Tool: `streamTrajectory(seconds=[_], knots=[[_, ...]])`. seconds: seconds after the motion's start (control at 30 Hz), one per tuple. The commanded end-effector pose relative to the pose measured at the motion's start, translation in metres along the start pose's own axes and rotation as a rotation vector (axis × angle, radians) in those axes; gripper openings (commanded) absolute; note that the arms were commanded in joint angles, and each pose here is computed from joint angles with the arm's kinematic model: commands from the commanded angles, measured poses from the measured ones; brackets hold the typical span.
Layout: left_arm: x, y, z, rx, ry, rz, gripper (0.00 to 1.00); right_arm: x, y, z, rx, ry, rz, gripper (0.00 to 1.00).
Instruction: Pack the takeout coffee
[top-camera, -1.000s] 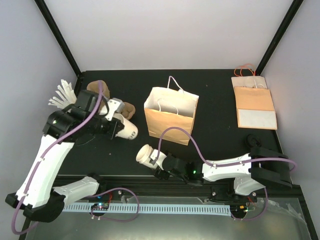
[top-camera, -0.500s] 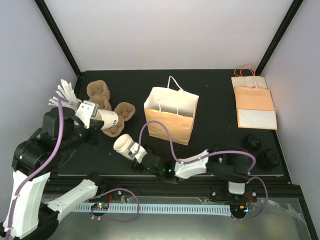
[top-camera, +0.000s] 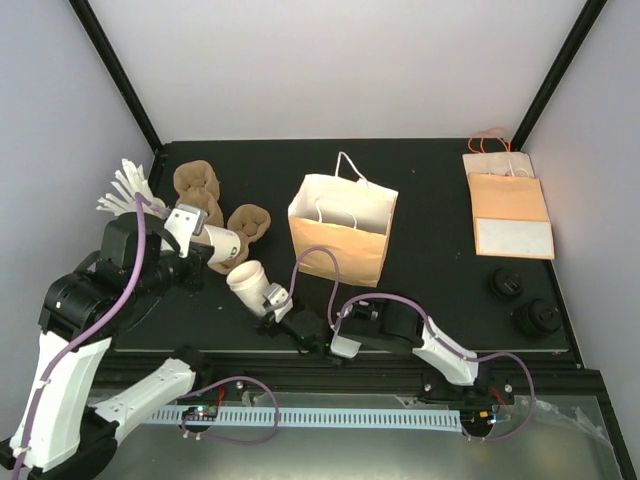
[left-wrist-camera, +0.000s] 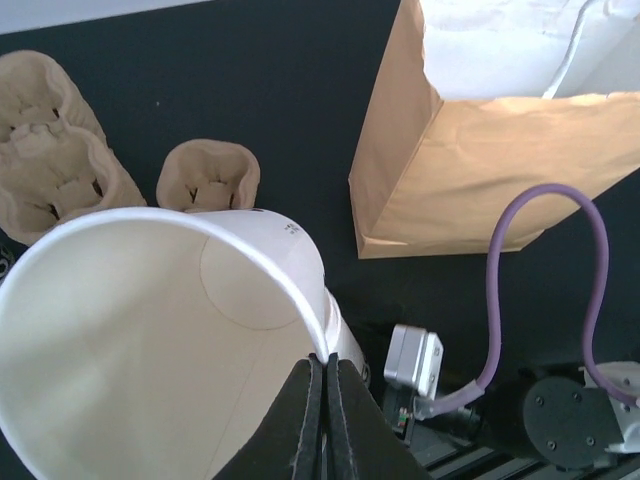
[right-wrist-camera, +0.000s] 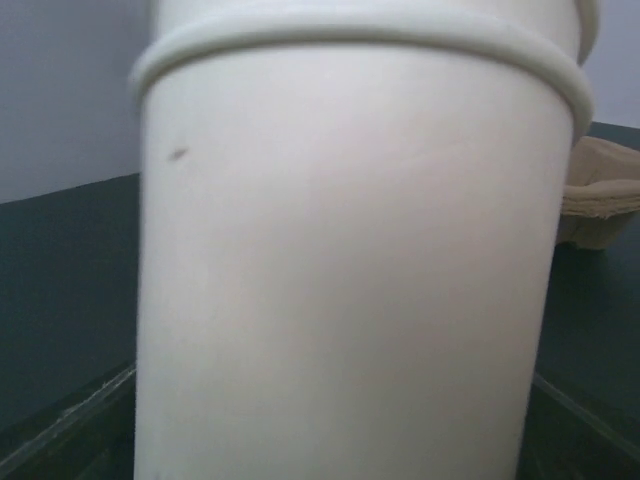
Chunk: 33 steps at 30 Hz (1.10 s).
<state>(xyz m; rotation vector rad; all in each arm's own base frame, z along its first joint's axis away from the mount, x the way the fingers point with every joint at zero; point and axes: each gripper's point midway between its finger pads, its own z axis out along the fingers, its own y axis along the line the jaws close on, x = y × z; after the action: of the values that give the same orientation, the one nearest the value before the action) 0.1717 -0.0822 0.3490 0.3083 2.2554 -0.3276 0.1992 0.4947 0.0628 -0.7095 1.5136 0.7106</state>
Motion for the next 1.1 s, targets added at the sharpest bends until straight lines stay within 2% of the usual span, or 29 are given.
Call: streamTrajectory(seconds=[0.0,0.3,0.47,0.6,0.73,0.9,1.07], knots=[[0.001,-0.004,0.006,0.029,-0.006,-0.016,0.02,-0.021,-0.01,-0.006,0.003,-0.11,0.014,0.96],[0.006,-0.009,0.021,0.054,0.024,-0.031,0.02,-0.008,-0.018,-0.031,-0.014,0.001,-0.022,1.0],[0.002,-0.024,0.027,0.142,0.018,-0.017,0.02,-0.03,-0.019,-0.053,-0.054,0.06,-0.059,1.0],[0.018,-0.041,0.044,0.241,0.129,0.019,0.02,-0.048,-0.02,-0.075,-0.088,0.14,-0.074,1.0],[0.039,-0.056,0.058,0.333,0.241,0.0,0.02,-0.066,-0.024,-0.111,-0.14,0.16,-0.06,1.0],[0.066,-0.078,0.073,0.398,0.307,0.019,0.01,-0.079,-0.05,-0.147,-0.085,0.289,-0.032,1.0],[0.089,-0.107,0.096,0.413,0.348,0.05,0.02,-0.086,-0.091,-0.183,0.005,0.377,0.094,1.0]])
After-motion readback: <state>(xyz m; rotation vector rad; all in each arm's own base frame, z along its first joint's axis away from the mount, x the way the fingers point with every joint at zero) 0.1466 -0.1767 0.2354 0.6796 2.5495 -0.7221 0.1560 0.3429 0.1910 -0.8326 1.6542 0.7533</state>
